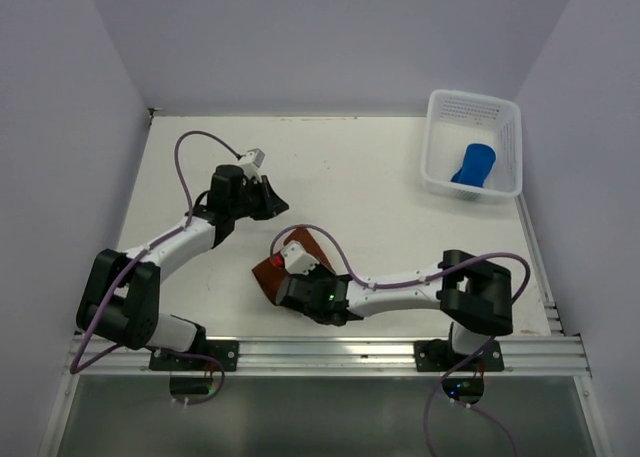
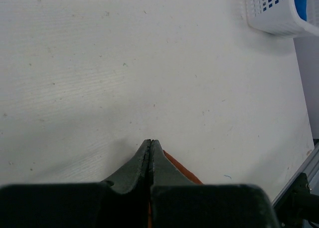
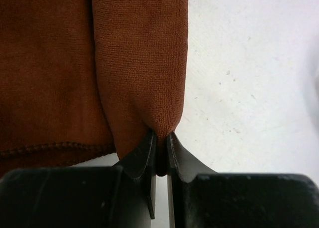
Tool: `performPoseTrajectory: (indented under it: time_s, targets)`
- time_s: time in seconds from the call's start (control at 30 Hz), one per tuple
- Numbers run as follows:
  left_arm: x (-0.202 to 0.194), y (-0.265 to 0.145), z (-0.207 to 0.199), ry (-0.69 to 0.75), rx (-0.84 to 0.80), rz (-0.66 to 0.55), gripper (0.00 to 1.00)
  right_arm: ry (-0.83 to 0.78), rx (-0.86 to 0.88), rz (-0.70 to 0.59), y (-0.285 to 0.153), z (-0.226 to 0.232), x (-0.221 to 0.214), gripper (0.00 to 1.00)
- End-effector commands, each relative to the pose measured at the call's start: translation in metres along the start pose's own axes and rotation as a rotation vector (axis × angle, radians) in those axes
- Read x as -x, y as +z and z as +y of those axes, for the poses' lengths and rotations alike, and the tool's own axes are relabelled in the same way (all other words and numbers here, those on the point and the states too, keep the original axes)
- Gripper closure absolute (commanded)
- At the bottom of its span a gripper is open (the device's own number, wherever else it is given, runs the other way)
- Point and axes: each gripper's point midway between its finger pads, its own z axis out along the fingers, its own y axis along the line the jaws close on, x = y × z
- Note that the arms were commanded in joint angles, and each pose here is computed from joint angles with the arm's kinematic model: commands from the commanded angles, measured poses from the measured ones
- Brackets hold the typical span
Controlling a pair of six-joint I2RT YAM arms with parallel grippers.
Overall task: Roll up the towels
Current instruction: Roll the towel
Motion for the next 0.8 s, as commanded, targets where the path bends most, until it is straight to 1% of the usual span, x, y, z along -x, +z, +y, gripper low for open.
performPoseTrajectory:
  time_s: [0.0,0.17,0.33,0.53,0.77]
  targets:
    - [0.013,-0.012,-0.002,0.050,0.019,-0.049,1.00,-0.135,-0.193,-0.041,-0.012,-0.011,0.015,1.00]
    - [0.011,-0.020,-0.004,0.050,0.012,-0.057,1.00,-0.235,-0.186,-0.086,-0.022,0.023,0.027,1.00]
    - [0.009,-0.026,-0.009,0.044,-0.011,-0.064,1.00,-0.392,-0.235,-0.090,-0.025,0.045,0.025,1.00]
    - [0.001,-0.034,-0.015,0.042,-0.050,-0.070,1.00,-0.409,-0.179,-0.083,-0.025,0.065,0.024,1.00]
    - [-0.007,-0.048,-0.017,0.078,-0.068,-0.100,1.00,-0.450,-0.136,-0.076,-0.022,0.085,0.028,1.00]
